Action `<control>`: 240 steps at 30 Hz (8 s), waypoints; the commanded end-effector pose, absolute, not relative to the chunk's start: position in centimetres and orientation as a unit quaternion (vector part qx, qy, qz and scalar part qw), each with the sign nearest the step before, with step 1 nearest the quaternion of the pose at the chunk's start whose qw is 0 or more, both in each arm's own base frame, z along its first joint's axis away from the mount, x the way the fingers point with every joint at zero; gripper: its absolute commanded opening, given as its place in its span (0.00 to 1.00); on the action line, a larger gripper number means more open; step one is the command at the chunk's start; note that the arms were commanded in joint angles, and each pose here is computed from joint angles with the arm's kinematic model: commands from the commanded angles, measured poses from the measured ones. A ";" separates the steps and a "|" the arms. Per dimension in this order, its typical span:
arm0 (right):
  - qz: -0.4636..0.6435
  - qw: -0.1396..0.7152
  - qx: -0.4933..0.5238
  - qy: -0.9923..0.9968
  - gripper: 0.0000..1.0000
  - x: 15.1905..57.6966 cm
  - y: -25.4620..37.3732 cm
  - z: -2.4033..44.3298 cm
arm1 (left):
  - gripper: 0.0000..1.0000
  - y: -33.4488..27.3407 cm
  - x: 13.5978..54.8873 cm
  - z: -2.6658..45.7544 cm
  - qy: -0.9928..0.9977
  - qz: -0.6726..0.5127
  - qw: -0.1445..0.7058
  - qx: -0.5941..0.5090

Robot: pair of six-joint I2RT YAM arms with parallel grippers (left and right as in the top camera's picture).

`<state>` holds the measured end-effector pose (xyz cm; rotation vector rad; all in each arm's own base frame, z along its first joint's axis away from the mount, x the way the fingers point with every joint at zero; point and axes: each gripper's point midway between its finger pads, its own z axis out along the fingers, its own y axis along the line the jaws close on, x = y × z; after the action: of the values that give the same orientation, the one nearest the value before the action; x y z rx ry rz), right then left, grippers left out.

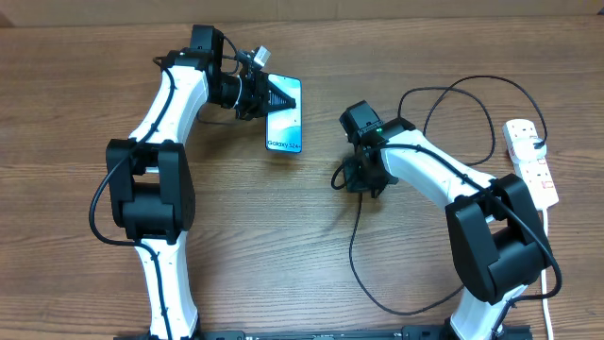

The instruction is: Plug charger to phone and switch on socket

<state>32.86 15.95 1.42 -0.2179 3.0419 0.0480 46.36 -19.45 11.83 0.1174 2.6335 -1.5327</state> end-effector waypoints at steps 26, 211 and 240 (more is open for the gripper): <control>0.044 0.023 -0.105 0.993 0.05 31.9 17.0 0.3 | 0.04 -19.9 46.3 13.1 0.855 -0.512 0.058 0.056; 0.277 0.097 -0.137 0.946 0.04 32.7 20.3 9.1 | 0.04 -22.2 44.5 21.7 0.692 -0.708 0.050 0.128; 0.276 0.066 -0.104 0.953 0.04 31.8 17.2 9.2 | 0.04 -22.5 44.8 21.9 0.702 -0.709 -0.018 0.066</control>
<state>30.12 21.33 12.09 -0.4593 2.7331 1.2489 45.02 -22.92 20.05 0.1845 2.2831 -2.1998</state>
